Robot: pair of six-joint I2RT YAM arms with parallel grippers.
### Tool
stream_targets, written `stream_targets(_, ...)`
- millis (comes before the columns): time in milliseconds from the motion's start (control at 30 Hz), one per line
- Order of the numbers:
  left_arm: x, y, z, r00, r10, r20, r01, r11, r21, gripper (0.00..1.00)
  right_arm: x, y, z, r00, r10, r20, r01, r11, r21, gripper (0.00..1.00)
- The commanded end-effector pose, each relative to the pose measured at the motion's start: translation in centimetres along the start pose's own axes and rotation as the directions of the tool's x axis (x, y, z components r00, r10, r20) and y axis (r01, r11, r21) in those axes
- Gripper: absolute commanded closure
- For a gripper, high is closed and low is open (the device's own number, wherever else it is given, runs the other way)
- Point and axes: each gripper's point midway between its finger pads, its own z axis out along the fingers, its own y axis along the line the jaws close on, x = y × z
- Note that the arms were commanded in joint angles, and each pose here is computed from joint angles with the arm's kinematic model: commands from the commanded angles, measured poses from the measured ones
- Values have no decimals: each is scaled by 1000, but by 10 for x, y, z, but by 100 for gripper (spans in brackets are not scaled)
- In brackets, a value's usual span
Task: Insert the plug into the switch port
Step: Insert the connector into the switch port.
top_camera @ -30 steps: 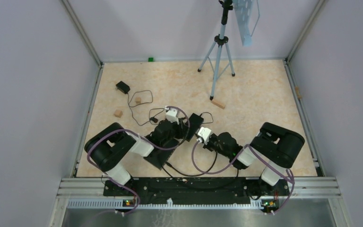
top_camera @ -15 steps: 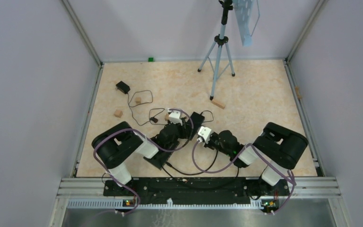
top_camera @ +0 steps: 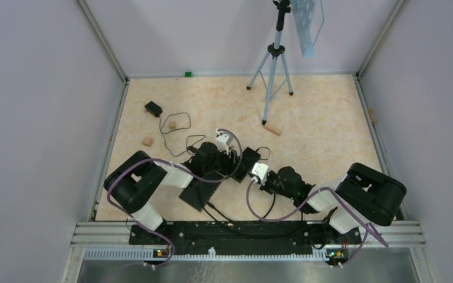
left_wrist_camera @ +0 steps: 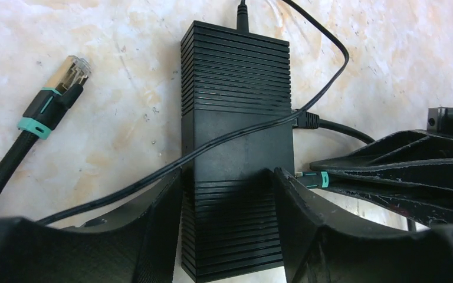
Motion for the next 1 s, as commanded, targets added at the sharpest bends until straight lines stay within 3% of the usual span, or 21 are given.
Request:
stream_targets(0, 73, -59, -44, 899, -67, -433, 214, 929, 301, 41, -16, 38, 4, 997, 40, 61, -28, 983, -180, 100)
stream_targets(267, 57, -39, -44, 911, -83, -404, 199, 947, 252, 40, -13, 48, 1, 996, 86, 35, -77, 972, -222, 92)
stream_targets(567, 57, -27, -41, 913, -106, -394, 197, 960, 200, 41, -7, 38, -1, 985, 164, -59, -171, 974, -151, 65)
stream_targets(633, 51, -19, -38, 918, -123, -376, 199, 965, 170, 41, -12, 33, -5, 980, 190, -55, -196, 973, -124, 54)
stream_targets(900, 16, -2, -32, 942, -154, -297, 198, 972, 125, 38, -41, 15, -26, 963, 266, -46, -268, 962, -54, 51)
stream_targets(967, 8, 3, -31, 946, -161, -280, 198, 974, 109, 36, -57, 9, -30, 938, 345, -14, -346, 938, -30, 51)
